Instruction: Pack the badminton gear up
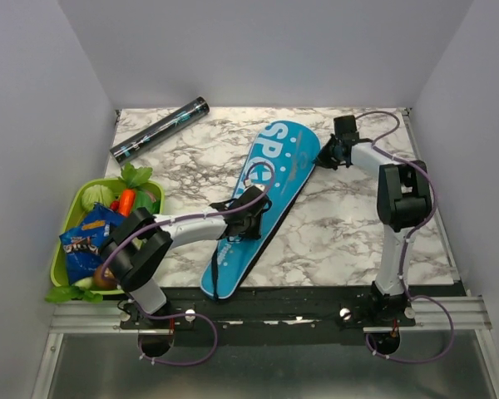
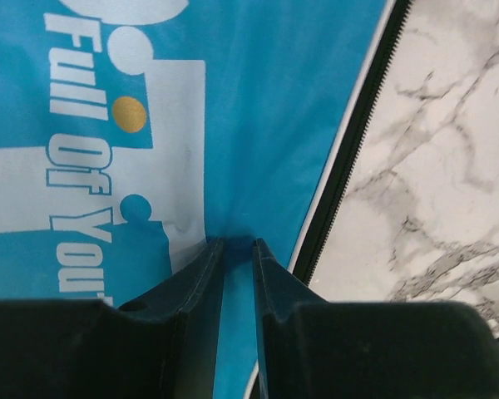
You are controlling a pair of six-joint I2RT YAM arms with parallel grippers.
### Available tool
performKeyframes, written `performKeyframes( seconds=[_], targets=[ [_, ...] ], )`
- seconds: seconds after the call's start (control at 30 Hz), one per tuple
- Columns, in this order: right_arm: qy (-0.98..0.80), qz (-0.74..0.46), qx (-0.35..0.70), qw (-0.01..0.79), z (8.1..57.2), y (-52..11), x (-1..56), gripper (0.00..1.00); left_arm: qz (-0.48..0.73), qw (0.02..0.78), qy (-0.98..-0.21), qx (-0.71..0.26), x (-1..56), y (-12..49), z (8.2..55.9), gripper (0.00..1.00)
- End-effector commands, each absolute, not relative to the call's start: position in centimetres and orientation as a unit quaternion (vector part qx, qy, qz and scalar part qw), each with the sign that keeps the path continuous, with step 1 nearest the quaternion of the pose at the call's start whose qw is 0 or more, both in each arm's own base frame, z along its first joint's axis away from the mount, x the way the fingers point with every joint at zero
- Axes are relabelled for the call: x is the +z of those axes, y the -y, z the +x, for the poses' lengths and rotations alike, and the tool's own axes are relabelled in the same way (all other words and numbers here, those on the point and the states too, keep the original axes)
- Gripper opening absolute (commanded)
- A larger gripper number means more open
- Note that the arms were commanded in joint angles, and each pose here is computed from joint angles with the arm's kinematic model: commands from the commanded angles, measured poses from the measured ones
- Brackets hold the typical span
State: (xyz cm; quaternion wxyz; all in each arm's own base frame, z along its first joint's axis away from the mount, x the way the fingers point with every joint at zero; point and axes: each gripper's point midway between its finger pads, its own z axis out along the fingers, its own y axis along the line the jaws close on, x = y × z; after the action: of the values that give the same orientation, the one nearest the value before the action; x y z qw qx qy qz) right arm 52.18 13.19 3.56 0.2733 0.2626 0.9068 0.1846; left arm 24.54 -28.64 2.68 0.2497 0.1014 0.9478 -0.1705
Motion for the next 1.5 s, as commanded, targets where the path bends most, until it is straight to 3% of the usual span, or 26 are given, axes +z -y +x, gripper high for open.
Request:
performKeyframes(
  seconds=[0.0, 0.27, 0.5, 0.73, 1.0, 1.1, 1.13, 1.23, 1.47],
  targets=[
    [-0.906, 0.301, 0.151, 0.257, 46.5, -10.9, 3.1, 0.01, 0.112, 0.208, -0.968, -0.081, 1.4, 24.0, 21.9, 0.29],
    [-0.844, 0.448, 0.114, 0.271, 39.1, -7.2, 6.1, 0.01, 0.131, 0.280, -0.943, -0.122, 8.6, 27.4, 22.0, 0.28],
    [-0.816, 0.506, 0.044, 0.275, 34.6, -3.0, 7.0, 0.01, 0.180, 0.275, -0.926, -0.187, 11.4, 31.9, 15.4, 0.28],
    [-0.816, 0.519, -0.005, 0.252, 30.6, -0.2, 4.9, 0.01, 0.178, 0.222, -0.945, -0.162, 4.3, 30.0, 11.8, 0.28],
    [-0.867, 0.437, 0.013, 0.240, 33.2, -0.5, 5.4, 0.01, 0.176, 0.205, -0.957, -0.104, -0.5, 30.2, 15.0, 0.27],
    [-0.883, 0.399, 0.022, 0.245, 34.6, -0.9, 6.0, 0.18, 0.160, 0.200, -0.961, -0.100, -1.6, 30.3, 17.3, 0.27],
    [-0.888, 0.388, 0.020, 0.247, 34.7, -0.8, 6.1, 0.31, 0.160, 0.200, -0.961, -0.106, -1.5, 30.6, 17.9, 0.27],
    [-0.892, 0.367, 0.022, 0.262, 35.4, -0.7, 7.1, 0.50, 0.139, 0.205, -0.963, -0.109, -1.7, 30.6, 20.3, 0.27],
    [-0.904, 0.343, -0.011, 0.255, 33.4, 0.3, 7.4, 0.54, 0.097, 0.211, -0.963, -0.135, -0.9, 29.7, 25.7, 0.26]
  ],
)
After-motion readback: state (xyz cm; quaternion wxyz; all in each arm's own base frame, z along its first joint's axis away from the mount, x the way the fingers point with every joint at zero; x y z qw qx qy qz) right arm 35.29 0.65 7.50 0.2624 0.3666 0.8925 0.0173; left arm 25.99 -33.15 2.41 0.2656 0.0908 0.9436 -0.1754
